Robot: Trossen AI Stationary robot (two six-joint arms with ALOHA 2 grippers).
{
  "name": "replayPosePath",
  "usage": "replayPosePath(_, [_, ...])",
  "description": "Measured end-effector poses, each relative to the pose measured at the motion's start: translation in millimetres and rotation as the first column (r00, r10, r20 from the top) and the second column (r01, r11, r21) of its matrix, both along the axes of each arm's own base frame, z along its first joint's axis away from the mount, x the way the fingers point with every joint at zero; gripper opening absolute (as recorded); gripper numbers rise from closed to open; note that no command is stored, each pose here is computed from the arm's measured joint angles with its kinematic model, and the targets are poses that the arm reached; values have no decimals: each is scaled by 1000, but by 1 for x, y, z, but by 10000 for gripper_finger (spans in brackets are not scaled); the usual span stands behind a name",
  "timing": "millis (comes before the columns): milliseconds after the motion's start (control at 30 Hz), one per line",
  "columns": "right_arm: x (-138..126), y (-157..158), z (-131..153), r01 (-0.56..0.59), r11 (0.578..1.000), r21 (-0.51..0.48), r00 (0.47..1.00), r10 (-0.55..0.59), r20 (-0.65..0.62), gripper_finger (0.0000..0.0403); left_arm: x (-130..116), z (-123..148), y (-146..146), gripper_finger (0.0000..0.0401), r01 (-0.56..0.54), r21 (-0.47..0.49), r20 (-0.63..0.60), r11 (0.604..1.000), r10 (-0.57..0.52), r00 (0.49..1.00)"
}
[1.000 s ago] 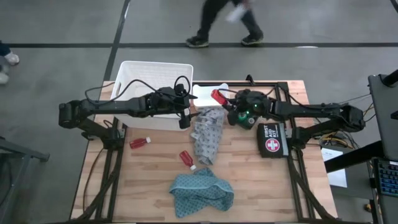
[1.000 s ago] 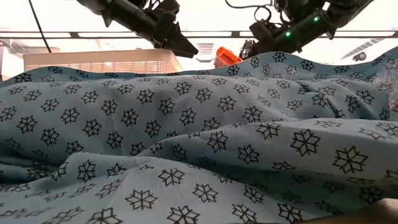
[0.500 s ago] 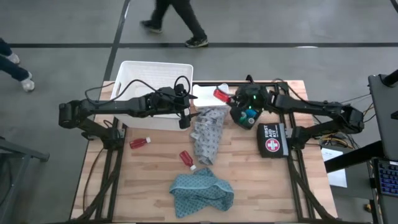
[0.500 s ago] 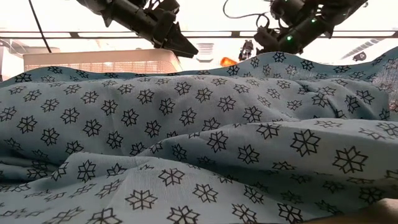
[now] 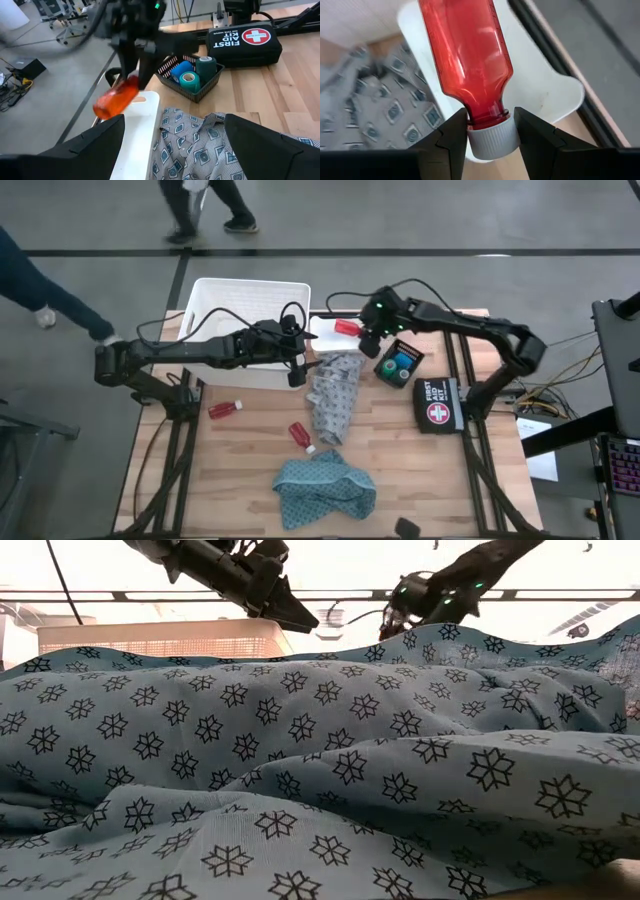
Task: Pick & Place Medicine items
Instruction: Put the right red medicine bottle into the small white bin
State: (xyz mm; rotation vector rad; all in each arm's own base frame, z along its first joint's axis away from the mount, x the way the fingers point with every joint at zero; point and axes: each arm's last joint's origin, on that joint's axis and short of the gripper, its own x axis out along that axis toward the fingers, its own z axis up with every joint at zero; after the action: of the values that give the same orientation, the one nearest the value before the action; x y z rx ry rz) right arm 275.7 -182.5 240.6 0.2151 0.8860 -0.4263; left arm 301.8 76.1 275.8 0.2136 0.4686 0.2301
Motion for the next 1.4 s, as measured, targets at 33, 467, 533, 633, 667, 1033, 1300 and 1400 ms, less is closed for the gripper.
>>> replayPosePath(33, [4, -4, -2, -7, 1000, 11, 1000, 7, -26, 144, 0, 0, 0, 347, 0, 0, 0, 1000, 0, 1000])
replayPosePath(467, [48, -35, -23, -99, 994, 48, 985, 105, -135, 144, 0, 0, 0, 348, 0, 0, 0, 1000, 0, 1000])
replayPosePath(533, [49, -36, -30, -99, 993, 63, 982, 107, -153, 144, 0, 0, 0, 348, 0, 0, 0, 1000, 0, 1000])
replayPosePath(633, [51, -37, -38, -103, 992, 76, 980, 114, -163, 144, 0, 0, 0, 347, 0, 0, 0, 1000, 0, 1000])
replayPosePath(667, [51, -38, -41, -101, 991, 82, 979, 114, -170, 144, 0, 0, 0, 347, 0, 0, 0, 1000, 0, 1000])
replayPosePath(1033, [55, -44, -76, -104, 980, 168, 968, 139, -211, 144, 0, 0, 0, 347, 0, 0, 0, 1000, 0, 1000])
replayPosePath(1300, [54, -46, -78, -100, 979, 179, 968, 137, -209, 144, 0, 0, 0, 347, 0, 0, 0, 1000, 0, 1000])
replayPosePath(1400, [55, -46, -78, -100, 979, 175, 969, 136, -208, 144, 0, 0, 0, 347, 0, 0, 0, 1000, 0, 1000])
